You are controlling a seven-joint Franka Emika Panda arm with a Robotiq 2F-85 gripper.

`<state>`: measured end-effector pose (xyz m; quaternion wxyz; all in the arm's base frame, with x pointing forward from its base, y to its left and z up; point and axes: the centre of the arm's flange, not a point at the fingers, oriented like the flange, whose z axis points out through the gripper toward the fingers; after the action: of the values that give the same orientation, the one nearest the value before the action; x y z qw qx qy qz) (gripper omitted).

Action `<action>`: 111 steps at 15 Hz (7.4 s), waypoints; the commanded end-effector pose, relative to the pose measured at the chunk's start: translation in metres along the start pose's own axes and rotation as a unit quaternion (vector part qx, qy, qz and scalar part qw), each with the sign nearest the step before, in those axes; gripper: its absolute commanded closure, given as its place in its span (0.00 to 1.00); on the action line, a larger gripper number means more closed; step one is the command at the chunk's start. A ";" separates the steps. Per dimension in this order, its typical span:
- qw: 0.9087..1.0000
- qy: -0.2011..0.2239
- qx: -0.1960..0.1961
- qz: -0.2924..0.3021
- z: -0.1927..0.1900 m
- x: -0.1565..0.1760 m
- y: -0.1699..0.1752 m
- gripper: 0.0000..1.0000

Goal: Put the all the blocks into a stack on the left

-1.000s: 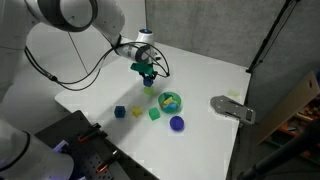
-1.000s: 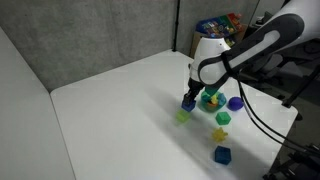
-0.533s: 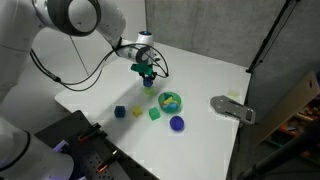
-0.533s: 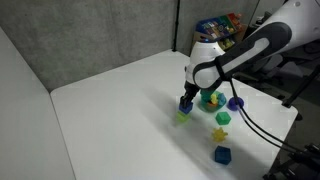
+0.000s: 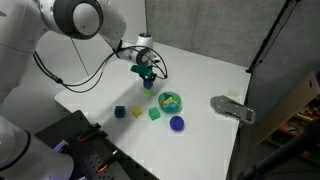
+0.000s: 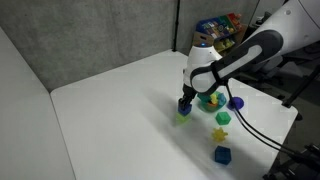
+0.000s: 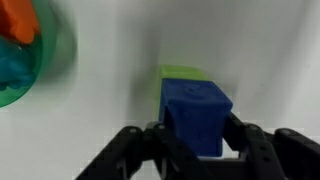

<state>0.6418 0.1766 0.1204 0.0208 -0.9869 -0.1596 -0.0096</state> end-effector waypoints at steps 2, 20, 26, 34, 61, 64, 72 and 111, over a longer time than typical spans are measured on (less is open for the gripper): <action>1.000 -0.006 -0.008 0.013 0.004 0.012 0.001 0.76; 0.999 -0.019 0.007 0.037 -0.046 -0.005 0.020 0.00; 0.996 -0.066 0.004 0.059 -0.086 -0.037 0.049 0.00; 0.986 -0.129 -0.012 0.103 -0.083 -0.109 0.078 0.00; 0.962 -0.017 -0.051 0.266 0.046 -0.177 0.135 0.00; 0.962 -0.009 -0.052 0.269 0.049 -0.176 0.133 0.00; 0.964 -0.013 -0.051 0.260 0.052 -0.175 0.128 0.67; 0.998 0.021 -0.058 -0.013 -0.082 -0.004 0.014 0.73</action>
<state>0.6225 0.1521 0.2082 -0.0174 -0.9832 -0.1765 -0.0420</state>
